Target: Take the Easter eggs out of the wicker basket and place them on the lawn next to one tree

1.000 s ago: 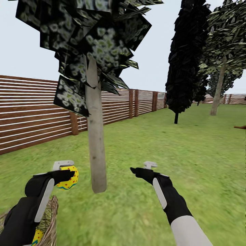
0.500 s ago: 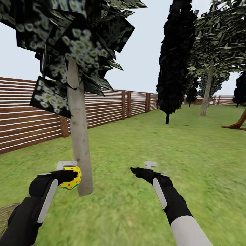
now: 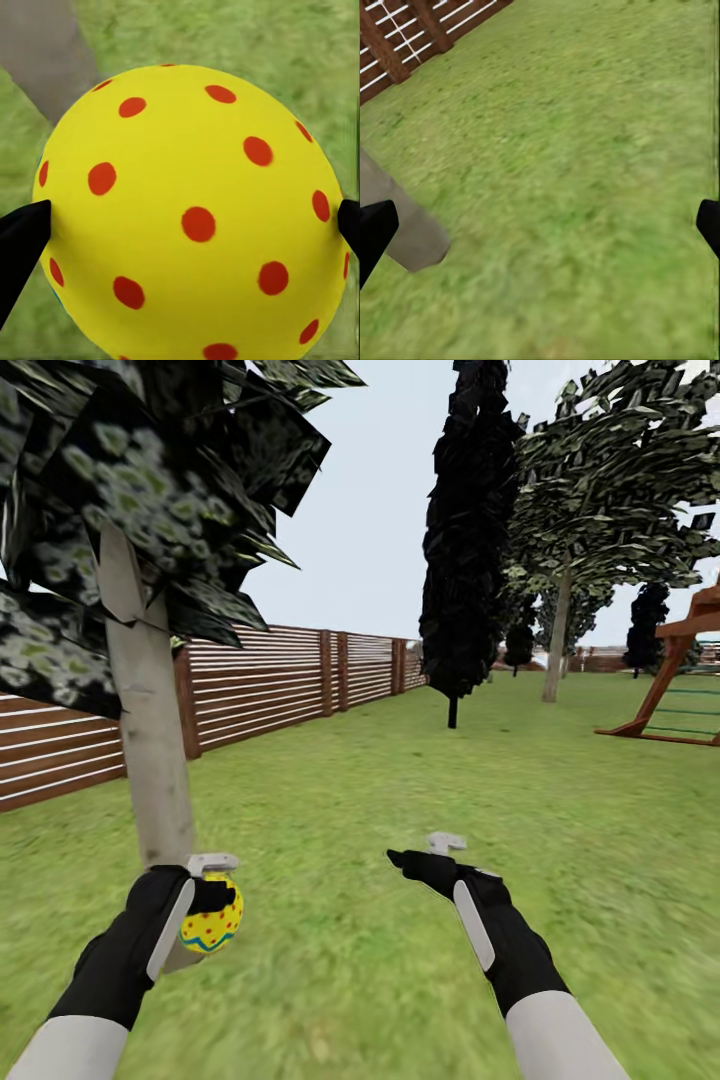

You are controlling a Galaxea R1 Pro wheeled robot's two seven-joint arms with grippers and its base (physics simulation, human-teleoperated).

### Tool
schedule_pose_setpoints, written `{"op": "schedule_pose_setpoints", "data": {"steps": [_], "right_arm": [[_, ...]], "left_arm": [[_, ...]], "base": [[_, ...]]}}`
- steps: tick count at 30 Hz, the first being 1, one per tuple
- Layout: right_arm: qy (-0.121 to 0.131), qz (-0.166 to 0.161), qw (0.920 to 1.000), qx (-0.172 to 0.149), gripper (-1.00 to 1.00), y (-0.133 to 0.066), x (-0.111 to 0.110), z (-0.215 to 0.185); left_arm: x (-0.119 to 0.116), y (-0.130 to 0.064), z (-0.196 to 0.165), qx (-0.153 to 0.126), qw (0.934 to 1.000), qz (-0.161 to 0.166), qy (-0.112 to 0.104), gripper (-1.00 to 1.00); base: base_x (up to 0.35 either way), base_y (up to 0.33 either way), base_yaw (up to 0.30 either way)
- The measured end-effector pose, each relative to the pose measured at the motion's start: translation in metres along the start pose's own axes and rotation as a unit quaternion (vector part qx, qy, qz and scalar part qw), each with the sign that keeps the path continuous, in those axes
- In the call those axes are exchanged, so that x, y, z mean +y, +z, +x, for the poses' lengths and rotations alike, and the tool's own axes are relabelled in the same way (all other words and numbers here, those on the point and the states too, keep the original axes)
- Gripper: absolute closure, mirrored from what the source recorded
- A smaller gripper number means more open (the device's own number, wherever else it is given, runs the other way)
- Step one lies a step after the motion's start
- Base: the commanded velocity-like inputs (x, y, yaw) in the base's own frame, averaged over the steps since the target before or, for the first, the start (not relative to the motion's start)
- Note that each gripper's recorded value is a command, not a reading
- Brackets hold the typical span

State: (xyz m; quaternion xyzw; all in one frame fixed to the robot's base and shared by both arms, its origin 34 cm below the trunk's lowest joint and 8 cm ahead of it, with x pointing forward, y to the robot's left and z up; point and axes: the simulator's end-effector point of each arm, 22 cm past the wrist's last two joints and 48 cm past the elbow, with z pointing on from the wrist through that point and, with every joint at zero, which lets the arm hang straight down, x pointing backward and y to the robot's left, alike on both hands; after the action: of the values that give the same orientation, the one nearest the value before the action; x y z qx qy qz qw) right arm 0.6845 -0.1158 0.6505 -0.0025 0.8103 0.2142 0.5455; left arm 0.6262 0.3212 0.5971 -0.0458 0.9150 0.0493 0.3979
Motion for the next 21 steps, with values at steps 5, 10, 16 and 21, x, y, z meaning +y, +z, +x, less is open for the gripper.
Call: {"op": "schedule_pose_setpoints", "data": {"steps": [5,10,16,21], "right_arm": [[-0.001,0.001,1.0,-0.003,-1.0,-0.002,0.001,-0.003],[-0.003,0.001,1.0,-0.006,-1.0,-0.004,0.003,-0.006],[-0.006,0.001,0.9999,-0.009,-1.0,-0.007,0.004,-0.01],[-0.008,0.001,0.9999,-0.013,-1.0,-0.009,0.006,-0.013]], "left_arm": [[-0.006,0.025,0.022,0.059,0.9983,0.002,-0.003,1.0],[-0.007,0.054,0.041,0.106,0.9943,0.0,-0.01,1.0],[-0.006,0.062,0.05,0.125,0.992,-0.001,-0.013,1.0],[-0.006,0.062,0.052,0.133,0.9911,-0.001,-0.015,1.0]], "base": [[0.258,-0.191,-0.191],[0.281,-0.149,-0.191],[0.306,-0.091,-0.191],[0.335,-0.006,-0.191]]}}
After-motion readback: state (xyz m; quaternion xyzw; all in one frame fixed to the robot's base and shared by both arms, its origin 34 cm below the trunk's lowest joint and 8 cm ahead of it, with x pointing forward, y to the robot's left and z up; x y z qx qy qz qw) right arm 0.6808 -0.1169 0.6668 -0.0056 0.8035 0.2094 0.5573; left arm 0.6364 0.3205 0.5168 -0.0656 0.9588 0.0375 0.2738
